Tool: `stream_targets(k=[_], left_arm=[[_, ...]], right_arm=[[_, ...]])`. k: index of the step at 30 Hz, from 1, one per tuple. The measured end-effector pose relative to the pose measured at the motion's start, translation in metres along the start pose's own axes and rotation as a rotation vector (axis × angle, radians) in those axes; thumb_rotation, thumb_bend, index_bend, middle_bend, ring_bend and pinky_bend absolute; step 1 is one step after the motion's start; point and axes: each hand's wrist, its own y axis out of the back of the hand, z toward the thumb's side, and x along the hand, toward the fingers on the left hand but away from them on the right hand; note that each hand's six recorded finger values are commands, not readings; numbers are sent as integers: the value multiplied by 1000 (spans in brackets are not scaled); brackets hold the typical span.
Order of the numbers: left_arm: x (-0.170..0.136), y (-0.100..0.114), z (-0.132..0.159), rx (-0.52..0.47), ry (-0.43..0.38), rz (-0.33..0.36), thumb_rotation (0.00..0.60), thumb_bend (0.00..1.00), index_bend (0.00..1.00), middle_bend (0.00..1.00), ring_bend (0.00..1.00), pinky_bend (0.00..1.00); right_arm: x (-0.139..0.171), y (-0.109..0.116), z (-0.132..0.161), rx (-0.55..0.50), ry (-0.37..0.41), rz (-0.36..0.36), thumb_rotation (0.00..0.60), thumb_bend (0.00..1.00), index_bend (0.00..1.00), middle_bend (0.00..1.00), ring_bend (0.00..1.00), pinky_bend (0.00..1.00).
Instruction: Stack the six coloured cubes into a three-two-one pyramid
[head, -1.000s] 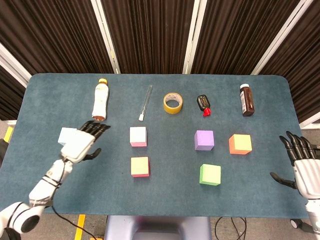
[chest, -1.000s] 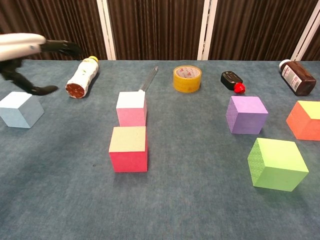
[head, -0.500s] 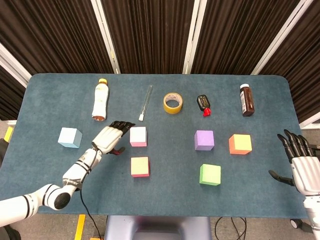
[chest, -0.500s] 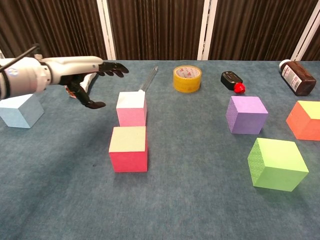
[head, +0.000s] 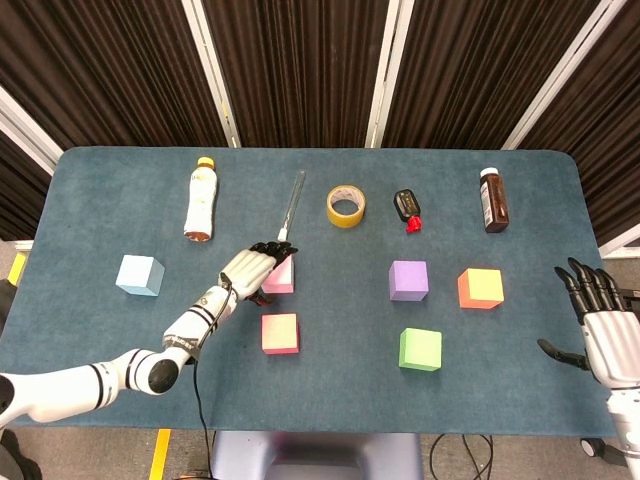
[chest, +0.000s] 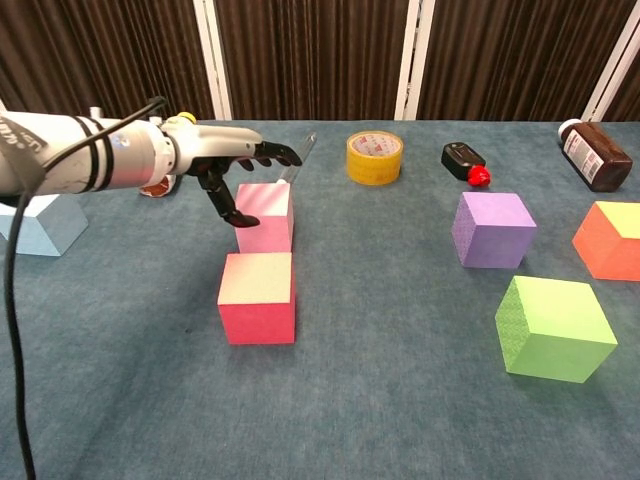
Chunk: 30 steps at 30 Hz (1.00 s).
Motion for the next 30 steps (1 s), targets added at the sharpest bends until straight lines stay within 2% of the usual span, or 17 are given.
stream_targets(k=[6, 9, 12, 19, 22, 30], left_arm=[[14, -4, 0, -5, 37, -26, 600, 345, 0, 1, 8, 112], [21, -5, -3, -5, 62, -25, 600, 344, 0, 34, 52, 124], [27, -6, -7, 7, 83, -19, 600, 343, 38, 126, 133, 154], [33, -9, -10, 15, 95, -2, 600, 340, 241, 382, 352, 258], [33, -9, -7, 16, 80, 6, 600, 337, 272, 410, 368, 263], [33, -5, 5, 43, 19, 27, 600, 337, 272, 406, 366, 247]], right_arm=[[0, -2, -3, -4, -10, 4, 600, 156, 0, 65, 0, 133], [0, -3, -5, -6, -14, 7, 600, 155, 0, 65, 0, 133], [-1, -5, -6, -6, -18, 11, 600, 155, 0, 65, 0, 133], [-4, -9, -6, -8, -23, 22, 600, 155, 0, 65, 0, 133], [-5, -9, -6, -6, -25, 24, 600, 155, 0, 65, 0, 133], [-5, -10, -6, -7, -30, 26, 600, 155, 0, 64, 0, 133]])
